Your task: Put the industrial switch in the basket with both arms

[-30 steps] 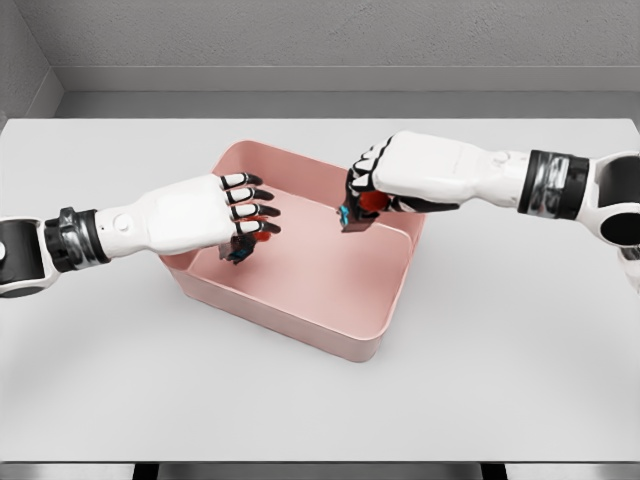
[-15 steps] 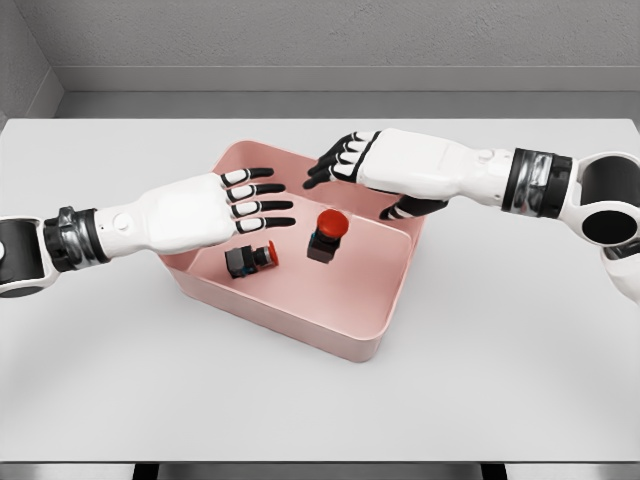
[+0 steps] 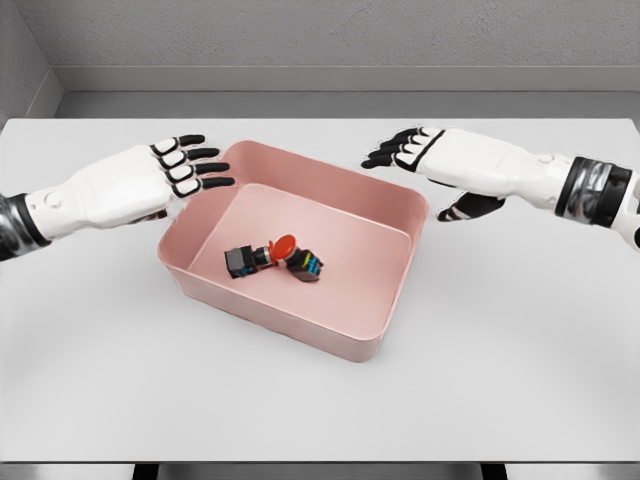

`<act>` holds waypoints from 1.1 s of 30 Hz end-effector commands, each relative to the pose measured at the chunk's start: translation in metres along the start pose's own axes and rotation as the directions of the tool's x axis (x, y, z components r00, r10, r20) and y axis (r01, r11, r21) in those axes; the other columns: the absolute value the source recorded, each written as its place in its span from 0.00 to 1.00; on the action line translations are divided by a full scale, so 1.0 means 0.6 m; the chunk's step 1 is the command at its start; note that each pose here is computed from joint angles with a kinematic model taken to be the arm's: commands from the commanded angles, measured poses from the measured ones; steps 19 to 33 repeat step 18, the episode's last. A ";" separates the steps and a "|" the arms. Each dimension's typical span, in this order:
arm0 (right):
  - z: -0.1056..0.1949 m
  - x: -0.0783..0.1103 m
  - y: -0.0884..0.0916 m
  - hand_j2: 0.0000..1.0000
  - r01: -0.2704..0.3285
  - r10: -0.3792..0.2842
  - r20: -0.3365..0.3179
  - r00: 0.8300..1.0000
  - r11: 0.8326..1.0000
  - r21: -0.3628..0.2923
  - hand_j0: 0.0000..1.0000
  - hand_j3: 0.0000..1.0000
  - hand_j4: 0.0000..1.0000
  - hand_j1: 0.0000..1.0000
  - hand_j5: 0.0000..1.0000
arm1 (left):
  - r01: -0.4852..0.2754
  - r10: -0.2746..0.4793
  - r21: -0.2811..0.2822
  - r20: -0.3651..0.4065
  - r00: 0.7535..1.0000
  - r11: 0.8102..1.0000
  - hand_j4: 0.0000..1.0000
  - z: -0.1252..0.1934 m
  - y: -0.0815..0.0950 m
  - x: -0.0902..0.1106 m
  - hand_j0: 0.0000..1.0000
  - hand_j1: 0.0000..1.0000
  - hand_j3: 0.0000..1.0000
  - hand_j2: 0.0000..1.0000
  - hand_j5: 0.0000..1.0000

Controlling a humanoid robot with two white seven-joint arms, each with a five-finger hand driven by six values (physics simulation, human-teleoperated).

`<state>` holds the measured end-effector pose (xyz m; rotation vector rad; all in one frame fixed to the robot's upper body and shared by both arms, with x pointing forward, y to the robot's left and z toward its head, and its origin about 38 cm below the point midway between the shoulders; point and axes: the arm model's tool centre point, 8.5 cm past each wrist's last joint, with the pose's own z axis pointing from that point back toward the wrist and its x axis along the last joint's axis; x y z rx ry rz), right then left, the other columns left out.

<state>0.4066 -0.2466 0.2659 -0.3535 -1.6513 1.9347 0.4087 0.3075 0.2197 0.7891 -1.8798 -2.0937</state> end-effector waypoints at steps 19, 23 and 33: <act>0.171 -0.072 0.054 1.00 0.081 -0.099 -0.228 0.969 0.993 -0.088 1.00 1.00 1.00 1.00 1.00 | -0.071 0.057 -0.054 -0.235 0.970 0.996 1.00 0.107 -0.029 -0.088 1.00 1.00 1.00 1.00 1.00; 0.171 -0.072 0.054 1.00 0.081 -0.099 -0.228 0.969 0.993 -0.088 1.00 1.00 1.00 1.00 1.00 | -0.071 0.057 -0.054 -0.235 0.970 0.996 1.00 0.107 -0.029 -0.088 1.00 1.00 1.00 1.00 1.00; 0.171 -0.072 0.054 1.00 0.081 -0.099 -0.228 0.969 0.993 -0.088 1.00 1.00 1.00 1.00 1.00 | -0.071 0.057 -0.054 -0.235 0.970 0.996 1.00 0.107 -0.029 -0.088 1.00 1.00 1.00 1.00 1.00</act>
